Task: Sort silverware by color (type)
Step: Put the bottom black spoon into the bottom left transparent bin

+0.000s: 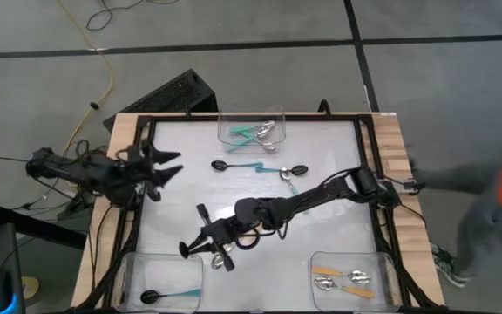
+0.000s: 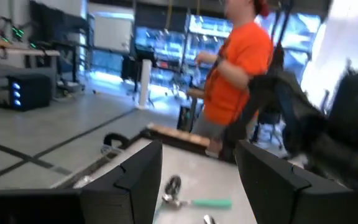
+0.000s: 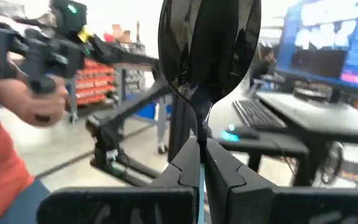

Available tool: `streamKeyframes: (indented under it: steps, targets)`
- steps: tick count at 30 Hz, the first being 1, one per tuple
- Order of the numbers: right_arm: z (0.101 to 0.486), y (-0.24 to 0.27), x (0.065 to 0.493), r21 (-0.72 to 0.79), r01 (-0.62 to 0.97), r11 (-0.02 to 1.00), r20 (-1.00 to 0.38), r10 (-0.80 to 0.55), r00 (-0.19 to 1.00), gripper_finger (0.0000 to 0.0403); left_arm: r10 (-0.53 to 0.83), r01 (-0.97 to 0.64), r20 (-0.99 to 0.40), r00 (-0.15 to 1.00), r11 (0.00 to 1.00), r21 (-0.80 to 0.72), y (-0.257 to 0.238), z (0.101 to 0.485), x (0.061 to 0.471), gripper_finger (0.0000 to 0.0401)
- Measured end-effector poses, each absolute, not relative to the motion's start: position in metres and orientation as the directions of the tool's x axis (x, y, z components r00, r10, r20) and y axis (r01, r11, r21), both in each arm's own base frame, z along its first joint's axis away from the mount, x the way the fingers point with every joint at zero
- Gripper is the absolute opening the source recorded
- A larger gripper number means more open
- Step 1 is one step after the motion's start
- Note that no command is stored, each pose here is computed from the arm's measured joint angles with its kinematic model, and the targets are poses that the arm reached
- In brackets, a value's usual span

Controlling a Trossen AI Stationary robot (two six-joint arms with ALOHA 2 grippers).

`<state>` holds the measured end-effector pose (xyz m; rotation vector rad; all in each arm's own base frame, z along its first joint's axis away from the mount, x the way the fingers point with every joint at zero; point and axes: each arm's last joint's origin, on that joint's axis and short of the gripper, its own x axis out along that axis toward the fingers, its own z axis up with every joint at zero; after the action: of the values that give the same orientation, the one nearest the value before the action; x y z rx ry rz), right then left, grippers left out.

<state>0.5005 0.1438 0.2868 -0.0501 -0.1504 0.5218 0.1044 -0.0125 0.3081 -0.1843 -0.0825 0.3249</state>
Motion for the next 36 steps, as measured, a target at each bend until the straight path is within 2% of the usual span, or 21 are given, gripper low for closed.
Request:
streamKeyframes:
  steps: [3, 13, 25, 36]
  targets:
    - [0.285, 0.147, 0.507, -0.073, -0.523, 0.849, 0.096, 0.528, 0.844, 0.0027, 0.33, -0.306, 0.094, 0.939, 0.929, -0.21, -0.01, 0.312, 0.095, 0.019]
    - [0.278, 0.152, 0.529, -0.014, -0.604, 0.797, 0.107, 0.601, 0.792, 0.0027, 0.335, -0.271, 0.21, 0.918, 0.92, -0.284, -0.004, 0.323, 0.074, 0.019]
    - [0.261, 0.135, 0.542, 0.069, -0.606, 0.792, 0.065, 0.603, 0.795, 0.0027, 0.34, -0.275, 0.218, 0.915, 0.92, -0.279, -0.003, 0.323, 0.071, 0.019]
    - [0.264, 0.132, 0.542, 0.057, -0.629, 0.775, 0.087, 0.624, 0.777, 0.0027, 0.339, -0.276, 0.219, 0.915, 0.921, -0.274, -0.003, 0.323, 0.071, 0.019]
